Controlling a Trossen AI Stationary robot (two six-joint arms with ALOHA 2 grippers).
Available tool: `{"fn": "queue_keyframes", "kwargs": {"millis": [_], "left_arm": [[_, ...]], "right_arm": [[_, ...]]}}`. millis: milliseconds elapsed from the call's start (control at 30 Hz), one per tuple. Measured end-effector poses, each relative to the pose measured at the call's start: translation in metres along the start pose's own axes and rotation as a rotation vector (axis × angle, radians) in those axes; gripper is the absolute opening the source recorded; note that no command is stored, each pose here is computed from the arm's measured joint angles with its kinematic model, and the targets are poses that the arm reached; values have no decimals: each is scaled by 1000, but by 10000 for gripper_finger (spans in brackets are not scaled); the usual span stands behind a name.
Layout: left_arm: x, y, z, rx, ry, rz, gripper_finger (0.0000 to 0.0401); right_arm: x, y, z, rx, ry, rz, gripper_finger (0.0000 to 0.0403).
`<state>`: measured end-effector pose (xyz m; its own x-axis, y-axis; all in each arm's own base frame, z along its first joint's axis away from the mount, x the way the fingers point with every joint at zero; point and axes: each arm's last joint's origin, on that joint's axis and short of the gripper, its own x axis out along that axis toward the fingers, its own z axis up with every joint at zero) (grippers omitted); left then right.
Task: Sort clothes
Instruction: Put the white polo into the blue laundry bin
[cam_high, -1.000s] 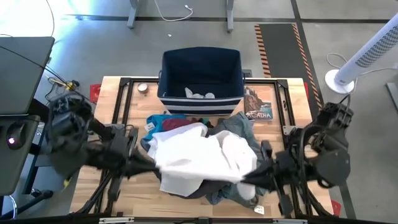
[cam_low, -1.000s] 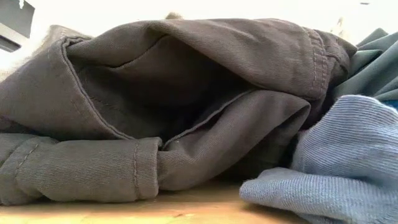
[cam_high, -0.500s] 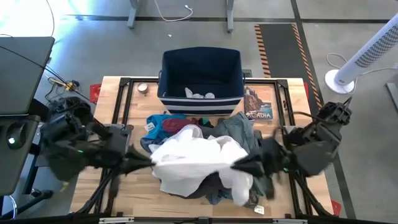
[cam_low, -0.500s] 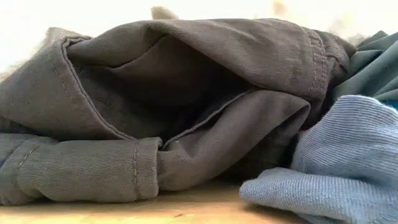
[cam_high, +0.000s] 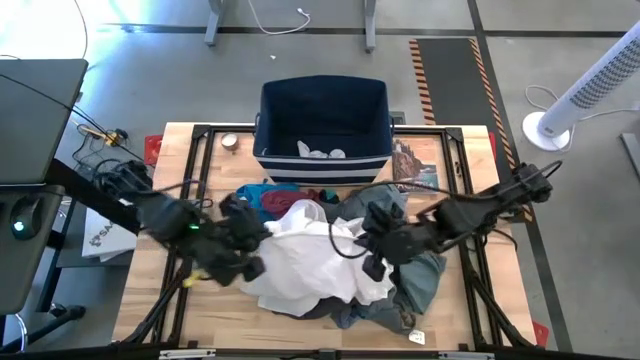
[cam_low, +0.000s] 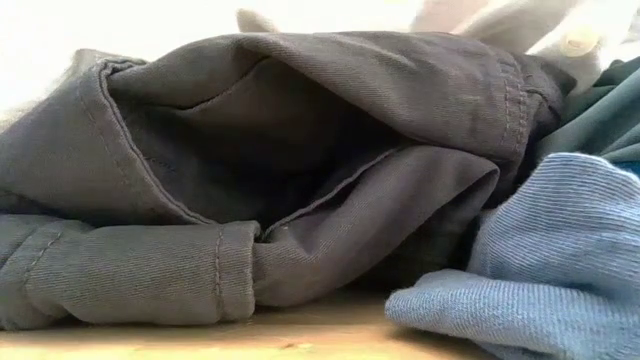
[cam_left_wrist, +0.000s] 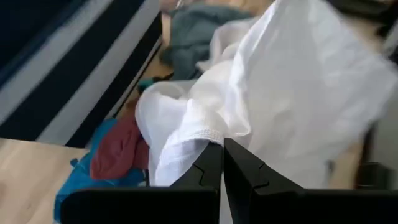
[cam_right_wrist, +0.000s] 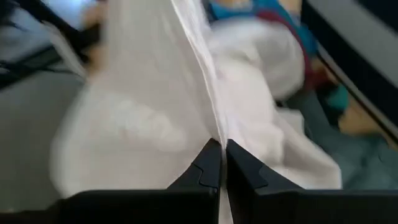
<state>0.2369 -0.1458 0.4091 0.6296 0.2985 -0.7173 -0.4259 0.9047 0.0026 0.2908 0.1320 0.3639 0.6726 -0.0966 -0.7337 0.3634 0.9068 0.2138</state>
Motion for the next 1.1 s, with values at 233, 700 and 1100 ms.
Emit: {"fn": "queue_keyframes", "kwargs": {"millis": [233,700,1100], "left_arm": [[78,8,-16,-22,88,-112,0],[152,19,-41,-293,37,-392,32],[123,32,-18,-269,-186,-371,177]], "right_arm": [[43,-22,-32,53,124,-76,0],[38,-43,-79,268,79,-8,28],[25,-50,-89,286,116,-58,149]]}}
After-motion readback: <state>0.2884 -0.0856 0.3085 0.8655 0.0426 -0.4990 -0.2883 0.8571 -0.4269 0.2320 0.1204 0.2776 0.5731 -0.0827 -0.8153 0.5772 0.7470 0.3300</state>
